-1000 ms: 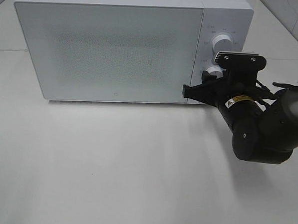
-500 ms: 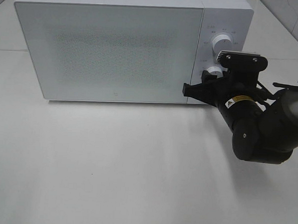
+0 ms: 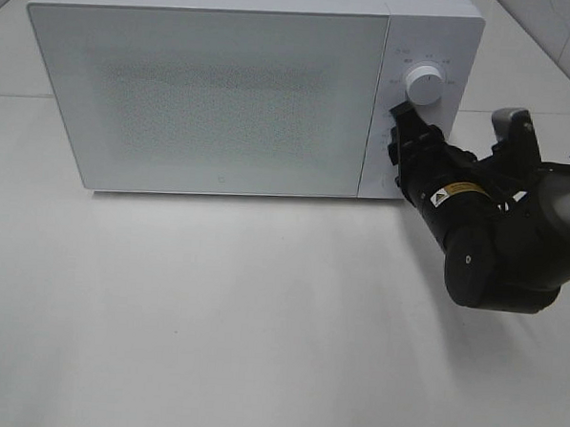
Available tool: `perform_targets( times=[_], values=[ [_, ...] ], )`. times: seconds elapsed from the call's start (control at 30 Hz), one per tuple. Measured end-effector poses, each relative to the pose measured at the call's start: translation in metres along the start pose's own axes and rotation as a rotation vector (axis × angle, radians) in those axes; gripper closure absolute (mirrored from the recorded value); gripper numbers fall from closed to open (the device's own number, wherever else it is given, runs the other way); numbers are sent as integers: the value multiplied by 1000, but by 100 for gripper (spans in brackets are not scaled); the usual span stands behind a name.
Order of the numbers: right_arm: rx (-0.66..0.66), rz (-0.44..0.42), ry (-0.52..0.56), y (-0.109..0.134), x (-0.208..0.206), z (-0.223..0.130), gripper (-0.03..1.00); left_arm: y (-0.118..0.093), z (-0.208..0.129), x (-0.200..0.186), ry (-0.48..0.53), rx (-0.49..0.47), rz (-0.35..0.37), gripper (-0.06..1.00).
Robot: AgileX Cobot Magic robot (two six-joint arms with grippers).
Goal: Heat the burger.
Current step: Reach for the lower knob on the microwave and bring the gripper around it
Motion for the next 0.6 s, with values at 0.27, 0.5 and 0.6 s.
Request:
perform_targets(
  times=[0.27, 0.5, 0.6],
  values=[
    [698, 4, -3, 0, -1, 0, 52, 0, 0, 0, 0, 0, 0, -4],
    [869, 5, -5, 0, -1, 1, 52, 0, 0, 0, 0, 0, 0, -4],
    [881, 5, -5, 0, -1, 1, 52, 0, 0, 0, 0, 0, 0, -4]
  ],
)
Point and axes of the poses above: a point on each arm's last joint axis where the gripper is mounted, x pointing out along that axis toward the gripper, y along the wrist's bending axis when the last joint is at zero, z = x × y, the point moved 1 cm from there along x, pointing out along that axis toward the gripper, and after that the axes turned 7 degrees about -x, right-handed, at the moved point
